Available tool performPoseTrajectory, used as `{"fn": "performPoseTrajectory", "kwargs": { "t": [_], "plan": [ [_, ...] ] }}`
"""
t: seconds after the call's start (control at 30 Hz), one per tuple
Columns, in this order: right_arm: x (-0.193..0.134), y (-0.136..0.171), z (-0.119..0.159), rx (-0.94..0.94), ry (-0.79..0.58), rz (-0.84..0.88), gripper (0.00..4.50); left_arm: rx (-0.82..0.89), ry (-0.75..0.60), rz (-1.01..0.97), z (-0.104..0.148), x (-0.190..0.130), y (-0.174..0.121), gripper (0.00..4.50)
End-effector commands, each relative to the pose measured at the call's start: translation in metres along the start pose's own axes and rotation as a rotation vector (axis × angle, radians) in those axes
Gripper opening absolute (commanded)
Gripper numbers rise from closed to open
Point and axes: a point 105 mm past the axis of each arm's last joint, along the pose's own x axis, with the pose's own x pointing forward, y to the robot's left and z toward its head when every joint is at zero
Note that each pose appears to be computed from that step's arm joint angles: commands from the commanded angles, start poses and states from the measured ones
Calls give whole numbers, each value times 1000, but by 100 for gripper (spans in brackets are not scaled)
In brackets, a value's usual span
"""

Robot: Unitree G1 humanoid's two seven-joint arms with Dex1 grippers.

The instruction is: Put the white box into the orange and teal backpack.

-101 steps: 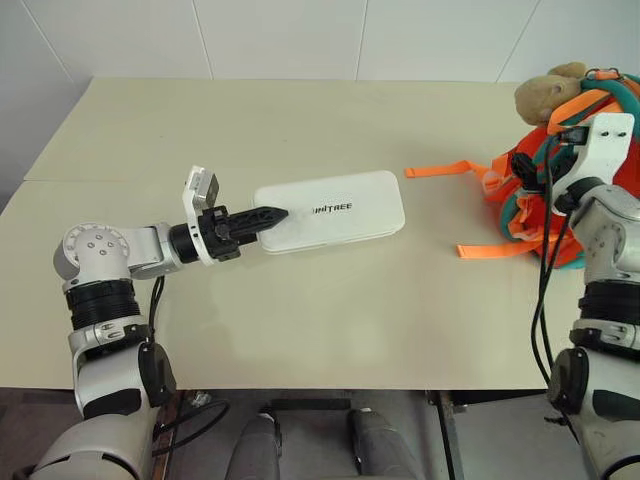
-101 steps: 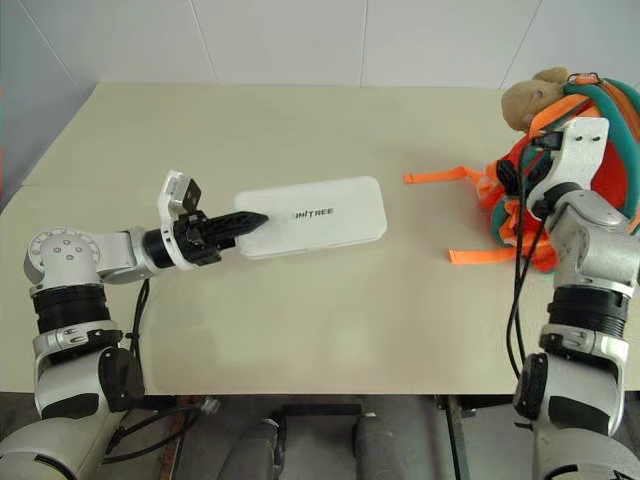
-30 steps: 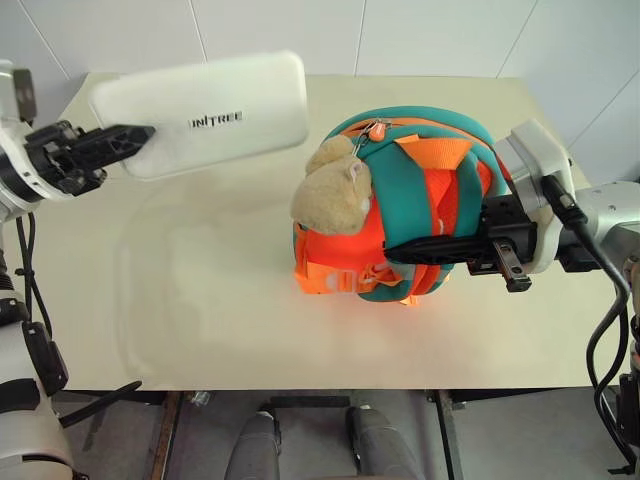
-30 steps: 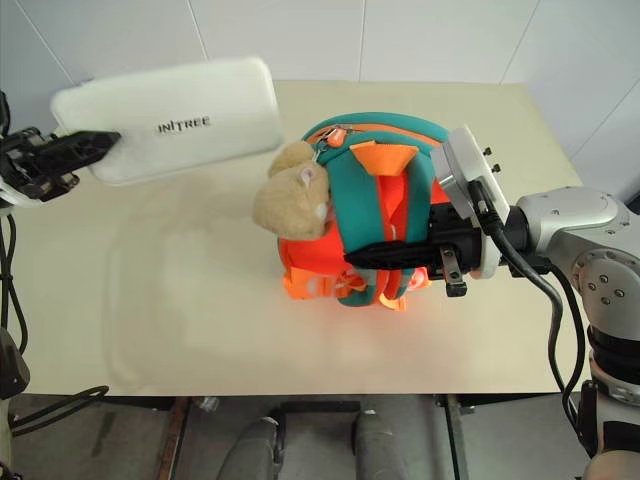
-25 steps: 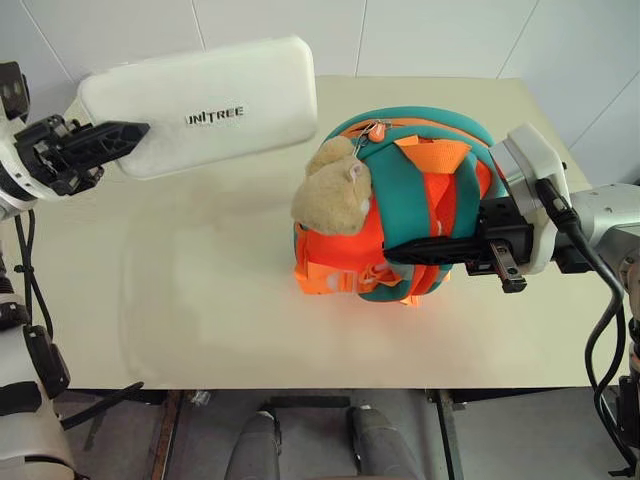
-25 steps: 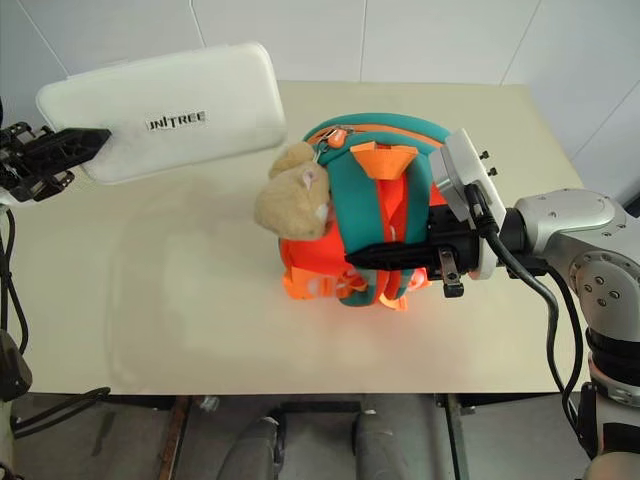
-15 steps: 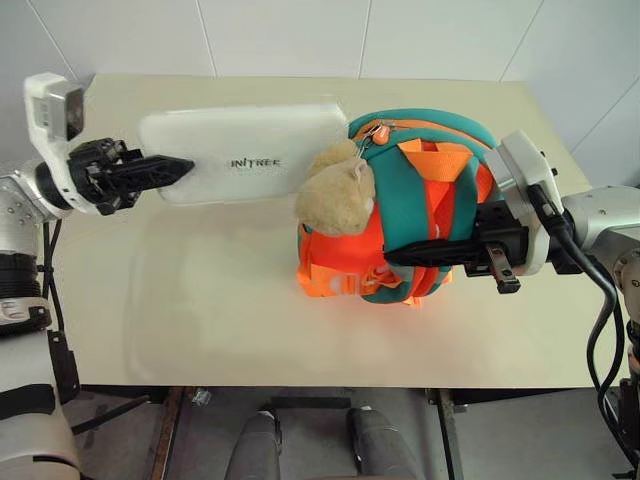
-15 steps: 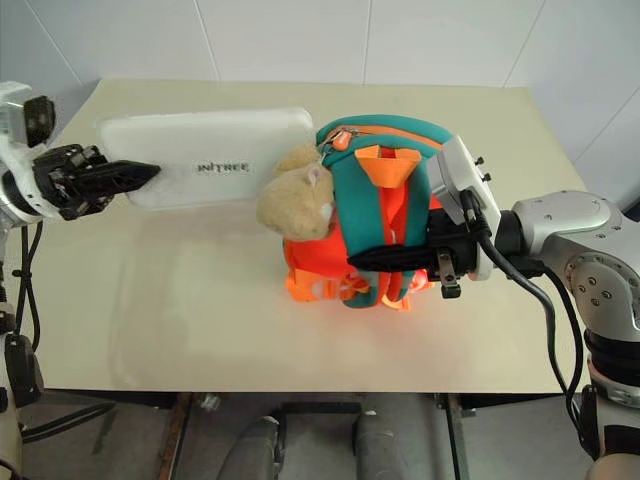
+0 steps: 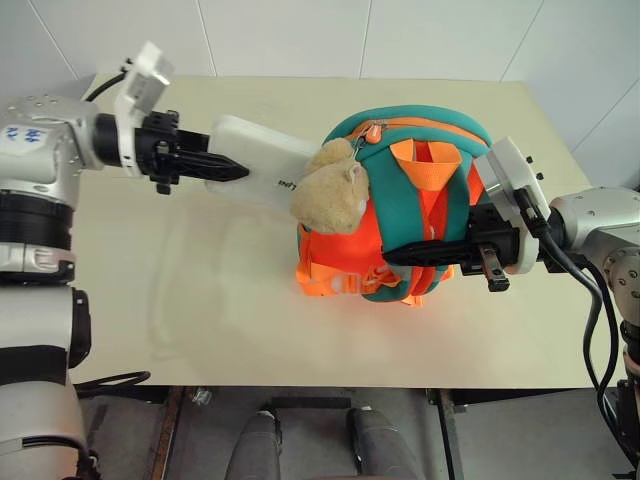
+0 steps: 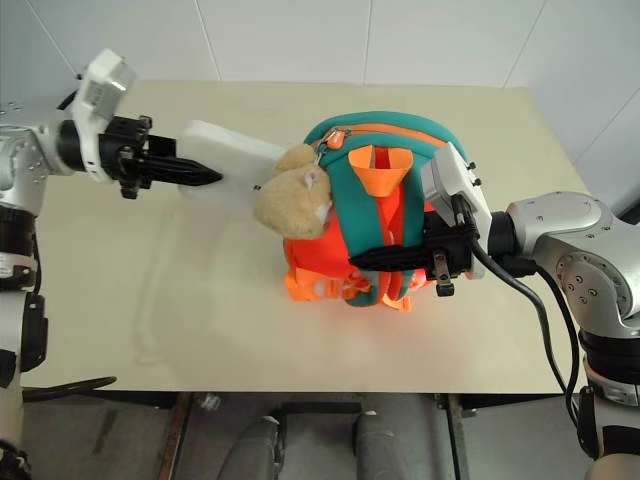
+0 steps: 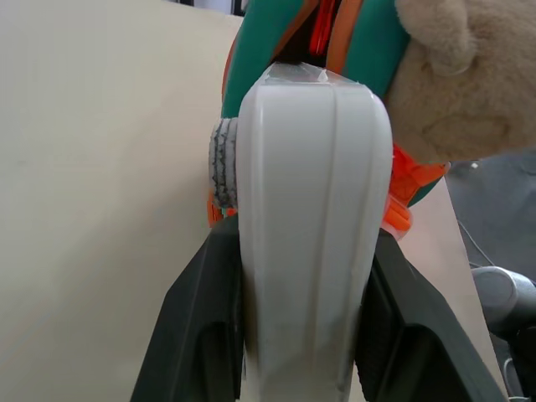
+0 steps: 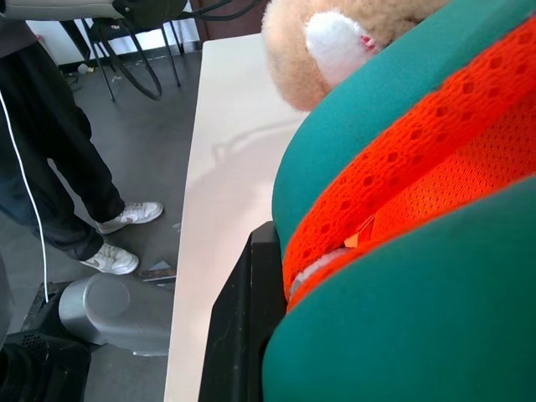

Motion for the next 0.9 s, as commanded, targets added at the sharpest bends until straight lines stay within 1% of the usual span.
{"fn": "performPoseTrajectory", "kwargs": {
  "t": [0.03, 0.17, 0.27, 0.4, 0.5, 0.53, 0.57, 0.63, 0.8, 0.83, 0.9],
  "plan": [
    [1, 1, 8, -47, -20, 11, 0, 4, 37, -16, 6, 29, 1, 124],
    [2, 0, 8, -49, -17, 13, 0, -22, 7, -94, 6, 71, -5, 124],
    [3, 1, 7, -49, -15, 14, 0, -35, -14, -106, 2, 94, -5, 124],
    [4, 1, 7, -51, -16, 16, 0, -55, -28, -81, -4, 115, -1, 124],
    [5, 2, 7, -52, -18, 18, 0, -65, 9, -117, -12, 116, -7, 124],
    [5, 3, 7, -52, -19, 18, 0, -74, 26, -131, -15, 115, -9, 197],
    [6, 3, 7, -51, -20, 18, 0, -73, 47, -146, -18, 107, -13, 218],
    [6, 4, 6, -49, -22, 15, 0, -63, 66, -157, -20, 92, -19, 281],
    [6, 3, 5, -44, -25, 10, 0, -41, 45, -96, -8, 46, -27, 425],
    [7, 2, 4, -43, -26, 9, 0, -37, 39, -82, -6, 37, -28, 449],
    [7, 0, 4, -41, -26, 8, 0, -23, 36, -84, -6, 21, -37, 449]
  ]
}}
